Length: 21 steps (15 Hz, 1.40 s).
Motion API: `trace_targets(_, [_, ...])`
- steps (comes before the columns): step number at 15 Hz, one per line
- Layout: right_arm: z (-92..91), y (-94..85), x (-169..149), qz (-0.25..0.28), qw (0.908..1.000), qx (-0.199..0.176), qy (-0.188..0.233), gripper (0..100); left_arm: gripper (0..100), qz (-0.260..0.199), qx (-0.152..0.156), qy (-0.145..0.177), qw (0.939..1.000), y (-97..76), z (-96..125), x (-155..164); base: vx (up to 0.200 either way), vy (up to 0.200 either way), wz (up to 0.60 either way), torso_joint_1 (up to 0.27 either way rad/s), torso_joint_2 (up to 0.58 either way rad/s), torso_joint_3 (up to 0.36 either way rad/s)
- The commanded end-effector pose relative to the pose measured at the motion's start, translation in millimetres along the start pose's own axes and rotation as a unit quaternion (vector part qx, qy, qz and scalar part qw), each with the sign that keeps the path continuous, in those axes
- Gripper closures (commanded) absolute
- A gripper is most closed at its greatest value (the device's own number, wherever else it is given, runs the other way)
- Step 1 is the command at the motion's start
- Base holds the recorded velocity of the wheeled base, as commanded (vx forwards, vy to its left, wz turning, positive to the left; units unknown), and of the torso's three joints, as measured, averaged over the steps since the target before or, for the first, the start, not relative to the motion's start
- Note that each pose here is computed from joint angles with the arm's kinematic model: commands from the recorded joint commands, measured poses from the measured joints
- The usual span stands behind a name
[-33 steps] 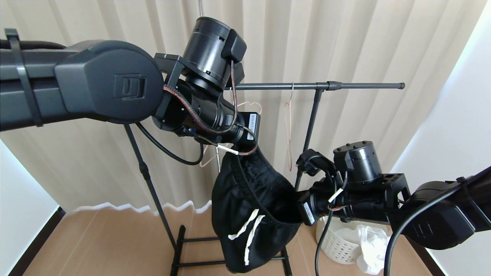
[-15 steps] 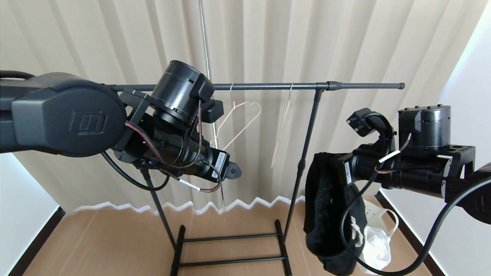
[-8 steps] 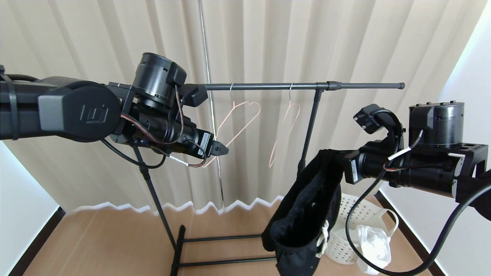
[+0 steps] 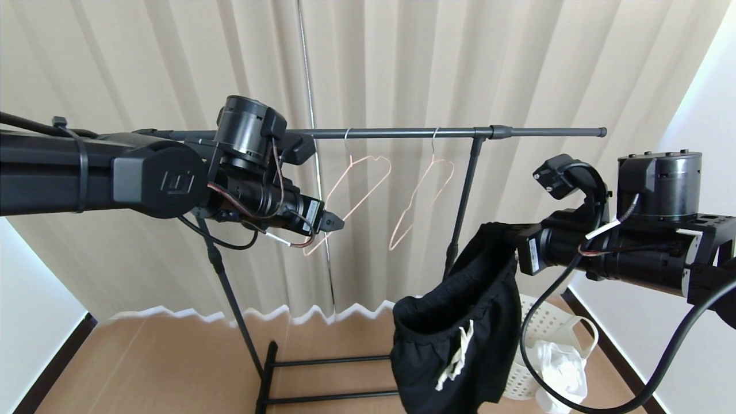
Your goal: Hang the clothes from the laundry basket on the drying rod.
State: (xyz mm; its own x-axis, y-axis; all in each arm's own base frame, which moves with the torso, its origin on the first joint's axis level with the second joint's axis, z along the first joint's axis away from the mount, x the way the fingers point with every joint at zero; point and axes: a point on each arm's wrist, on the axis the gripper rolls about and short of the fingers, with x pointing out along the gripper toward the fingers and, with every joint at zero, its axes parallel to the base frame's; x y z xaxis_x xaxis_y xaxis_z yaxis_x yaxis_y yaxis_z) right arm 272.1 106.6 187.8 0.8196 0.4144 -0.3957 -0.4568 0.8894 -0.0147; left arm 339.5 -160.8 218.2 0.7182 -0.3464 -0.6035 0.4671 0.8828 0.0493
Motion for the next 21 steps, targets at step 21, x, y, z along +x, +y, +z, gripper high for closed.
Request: trace_targets(21, [-2.0,-11.9,-1.2,-0.019,0.9998,-0.007,0.001,100,0,0.048,0.003,-0.006,0.9988,38.2,5.5,145.6,0.0,0.0,0.0,0.0,0.0,0.0])
